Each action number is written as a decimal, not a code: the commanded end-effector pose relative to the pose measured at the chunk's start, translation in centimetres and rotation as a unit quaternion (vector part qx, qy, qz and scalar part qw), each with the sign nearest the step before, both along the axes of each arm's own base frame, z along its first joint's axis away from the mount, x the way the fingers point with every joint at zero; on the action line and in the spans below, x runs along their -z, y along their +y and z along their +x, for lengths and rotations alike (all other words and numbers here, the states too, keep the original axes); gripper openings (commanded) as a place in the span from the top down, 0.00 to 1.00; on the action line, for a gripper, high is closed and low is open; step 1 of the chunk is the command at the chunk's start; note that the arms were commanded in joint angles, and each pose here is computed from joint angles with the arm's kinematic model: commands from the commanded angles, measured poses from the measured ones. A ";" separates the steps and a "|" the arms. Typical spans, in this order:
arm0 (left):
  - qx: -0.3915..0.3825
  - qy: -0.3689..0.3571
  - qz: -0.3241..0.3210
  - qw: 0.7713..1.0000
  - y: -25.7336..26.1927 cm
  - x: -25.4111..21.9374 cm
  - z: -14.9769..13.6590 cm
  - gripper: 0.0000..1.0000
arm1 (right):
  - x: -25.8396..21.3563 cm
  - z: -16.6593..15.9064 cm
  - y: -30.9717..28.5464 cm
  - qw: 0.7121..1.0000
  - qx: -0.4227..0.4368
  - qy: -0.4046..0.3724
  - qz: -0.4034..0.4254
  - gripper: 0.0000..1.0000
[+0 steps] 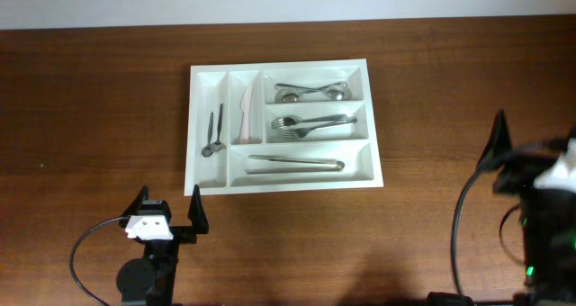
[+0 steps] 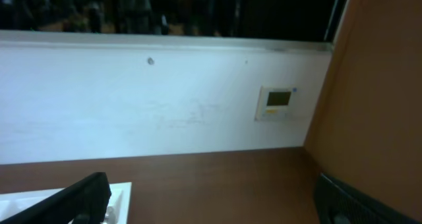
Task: Pack container
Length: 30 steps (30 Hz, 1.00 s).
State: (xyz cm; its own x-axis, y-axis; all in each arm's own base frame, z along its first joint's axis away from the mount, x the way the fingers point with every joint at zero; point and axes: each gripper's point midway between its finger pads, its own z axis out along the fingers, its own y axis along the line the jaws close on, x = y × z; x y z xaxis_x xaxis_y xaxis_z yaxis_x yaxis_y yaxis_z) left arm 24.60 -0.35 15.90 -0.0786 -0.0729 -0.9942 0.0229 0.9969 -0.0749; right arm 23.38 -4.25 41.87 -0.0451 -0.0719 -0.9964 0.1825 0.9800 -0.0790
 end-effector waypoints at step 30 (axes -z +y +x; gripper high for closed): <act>0.001 -0.001 0.010 1.000 -0.1 0.1 0.0 0.01 | 7.4 -3.7 4.9 0.967 -0.113 -0.227 -0.030 0.01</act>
State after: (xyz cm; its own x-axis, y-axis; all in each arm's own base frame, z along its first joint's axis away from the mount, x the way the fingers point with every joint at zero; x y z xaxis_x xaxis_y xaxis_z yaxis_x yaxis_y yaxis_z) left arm 24.60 -0.35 15.90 -0.0786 -0.0725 -0.9943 0.0229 0.9970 -0.0745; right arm 19.42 0.18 35.27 0.4217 -0.1016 -0.9010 0.0223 0.9946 -0.1017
